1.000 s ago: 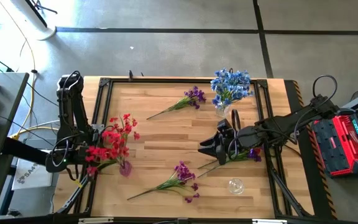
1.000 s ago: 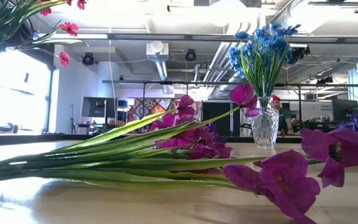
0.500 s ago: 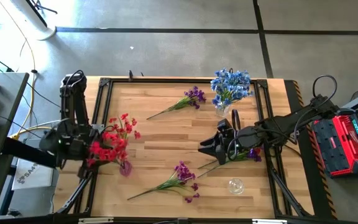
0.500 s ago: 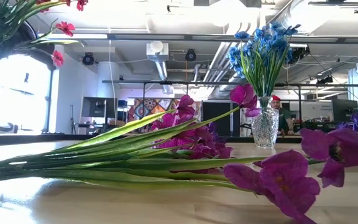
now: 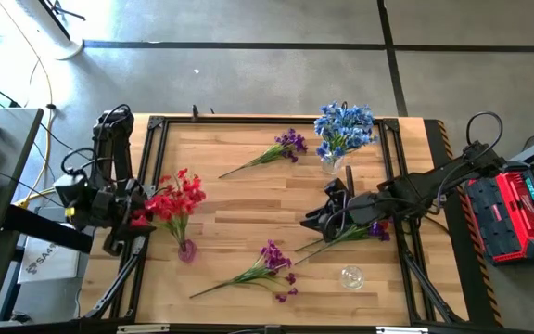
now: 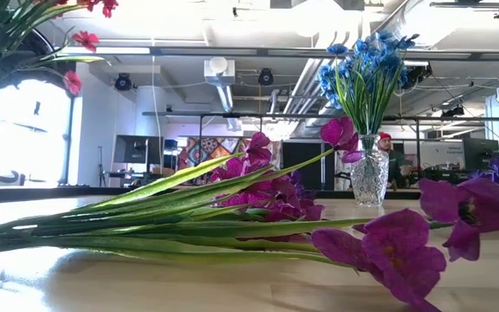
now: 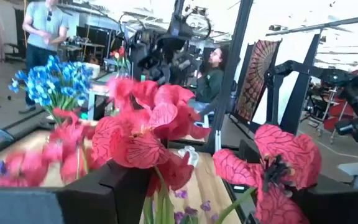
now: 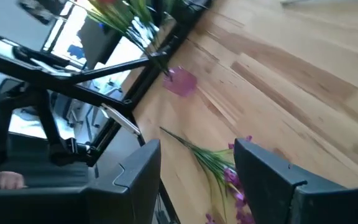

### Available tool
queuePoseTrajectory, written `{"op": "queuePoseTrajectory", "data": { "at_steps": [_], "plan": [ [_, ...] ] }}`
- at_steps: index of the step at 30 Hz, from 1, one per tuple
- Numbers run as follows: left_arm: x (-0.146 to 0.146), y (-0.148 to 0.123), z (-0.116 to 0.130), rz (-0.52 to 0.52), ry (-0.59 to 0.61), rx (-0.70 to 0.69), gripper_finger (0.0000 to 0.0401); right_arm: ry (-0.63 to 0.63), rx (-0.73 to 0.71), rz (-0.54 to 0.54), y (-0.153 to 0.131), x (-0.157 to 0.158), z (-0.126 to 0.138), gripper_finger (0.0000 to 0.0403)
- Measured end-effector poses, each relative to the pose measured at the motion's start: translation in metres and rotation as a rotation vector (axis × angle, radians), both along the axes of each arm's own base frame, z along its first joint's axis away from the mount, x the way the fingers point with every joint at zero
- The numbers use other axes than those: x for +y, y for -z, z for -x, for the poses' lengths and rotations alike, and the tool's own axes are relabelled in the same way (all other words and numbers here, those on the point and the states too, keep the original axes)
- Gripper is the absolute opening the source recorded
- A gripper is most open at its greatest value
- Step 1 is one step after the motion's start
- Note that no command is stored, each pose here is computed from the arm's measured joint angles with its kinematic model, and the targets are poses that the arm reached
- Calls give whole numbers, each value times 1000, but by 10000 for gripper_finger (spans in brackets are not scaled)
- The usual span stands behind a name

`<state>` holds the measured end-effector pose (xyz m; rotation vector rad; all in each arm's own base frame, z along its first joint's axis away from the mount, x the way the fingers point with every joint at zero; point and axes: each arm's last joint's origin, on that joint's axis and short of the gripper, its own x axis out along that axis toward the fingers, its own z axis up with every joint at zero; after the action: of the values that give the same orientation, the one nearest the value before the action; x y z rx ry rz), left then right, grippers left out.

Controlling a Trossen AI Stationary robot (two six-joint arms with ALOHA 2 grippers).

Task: Sort flowers into vase by color
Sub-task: Put the top red flower into the pink flower vase

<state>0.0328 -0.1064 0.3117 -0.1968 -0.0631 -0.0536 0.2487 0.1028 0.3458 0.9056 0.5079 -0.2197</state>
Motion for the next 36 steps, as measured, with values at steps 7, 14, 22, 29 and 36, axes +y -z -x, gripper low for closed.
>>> {"op": "queuePoseTrajectory", "data": {
  "at_steps": [7, 14, 22, 29, 36],
  "plan": [
    [8, -30, 0, -14, -15, -2, 229, -6, 27, -13, 2, 0, 1, 192],
    [-1, -17, 1, -45, -41, 48, 229, -23, 51, -7, 4, 2, 4, 192],
    [-1, -19, 7, 35, 23, 46, 259, -63, 127, -32, 9, 4, 8, 193],
    [3, -40, 14, 45, 74, 52, 290, -77, 145, -47, 10, 4, 9, 193],
    [0, -45, 20, -26, 105, 64, 288, -100, 156, -66, 11, 7, 10, 193]
  ]
}}
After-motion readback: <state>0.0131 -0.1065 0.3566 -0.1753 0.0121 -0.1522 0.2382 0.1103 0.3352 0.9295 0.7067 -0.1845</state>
